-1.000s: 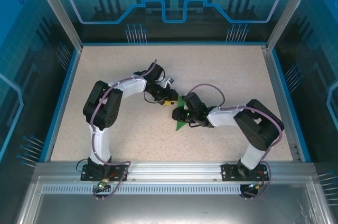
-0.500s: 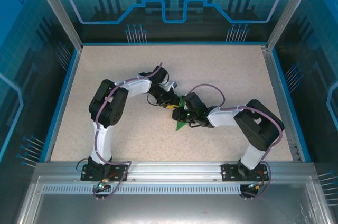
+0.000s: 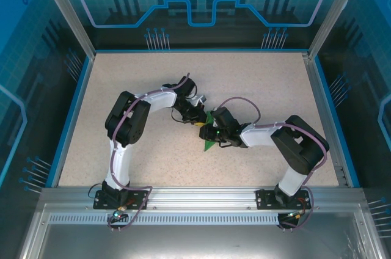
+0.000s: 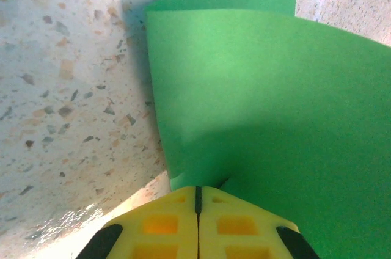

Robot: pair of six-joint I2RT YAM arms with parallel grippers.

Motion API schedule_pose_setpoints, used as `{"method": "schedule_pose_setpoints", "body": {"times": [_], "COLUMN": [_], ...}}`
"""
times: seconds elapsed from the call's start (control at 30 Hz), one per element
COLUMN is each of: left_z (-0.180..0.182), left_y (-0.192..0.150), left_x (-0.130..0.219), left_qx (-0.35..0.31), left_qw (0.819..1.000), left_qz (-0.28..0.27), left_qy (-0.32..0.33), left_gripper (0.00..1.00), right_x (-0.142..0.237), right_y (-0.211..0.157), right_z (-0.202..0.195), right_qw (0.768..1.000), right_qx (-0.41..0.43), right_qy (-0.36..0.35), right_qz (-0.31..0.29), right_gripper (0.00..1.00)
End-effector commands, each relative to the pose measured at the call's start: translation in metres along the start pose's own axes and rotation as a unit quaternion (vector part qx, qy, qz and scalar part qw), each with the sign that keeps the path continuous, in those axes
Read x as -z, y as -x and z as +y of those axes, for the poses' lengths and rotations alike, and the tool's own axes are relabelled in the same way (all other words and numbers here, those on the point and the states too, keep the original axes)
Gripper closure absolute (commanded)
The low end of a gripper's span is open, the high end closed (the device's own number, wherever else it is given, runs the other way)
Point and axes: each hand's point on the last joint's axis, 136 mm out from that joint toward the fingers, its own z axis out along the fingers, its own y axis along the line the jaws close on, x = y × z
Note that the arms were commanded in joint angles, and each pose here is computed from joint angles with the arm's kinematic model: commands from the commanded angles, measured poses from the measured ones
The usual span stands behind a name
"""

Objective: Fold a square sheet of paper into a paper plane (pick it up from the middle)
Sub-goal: Fourth fold the wing at the center of the table.

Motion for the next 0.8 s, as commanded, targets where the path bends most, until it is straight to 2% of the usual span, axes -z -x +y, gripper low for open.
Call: {"method": "schedule_pose_setpoints", "body": {"times": [0.0,0.1,0.17,0.43,0.77], "left_z": [0.002,0.002,-0.002,-0.002,-0.006], "left_y": [0.000,0.001,0.000,-0.017,-0.025], "left_x": [-0.004,-0.003,0.000,0.018,0.032], "left_qx": [-0.003,-0.006,-0.009,-0.015,-0.012], "left_qw": [1.000,1.000,1.000,1.000,0.999], "left_qz": [0.009,0.008,0.006,-0.012,-0.031], "left_qy": [0.010,0.014,0.010,0.020,-0.002], "left_gripper": [0.96,0.94,0.85,0.63,0.57], "right_x": [0.004,0.004,0.004,0.007,0.009], "right_y": [-0.007,-0.006,-0.005,-0.003,0.000], "right_z": [-0.006,-0.006,-0.005,-0.005,-0.001], "right_qw": [1.000,1.000,1.000,1.000,0.999], "right_qx": [0.008,0.008,0.009,0.020,0.032], "right_qy": [-0.012,-0.012,-0.011,-0.011,0.004], "right_qz": [0.005,0.004,0.002,0.000,-0.008], "right_gripper": [0.67,0.67,0.67,0.67,0.64]}}
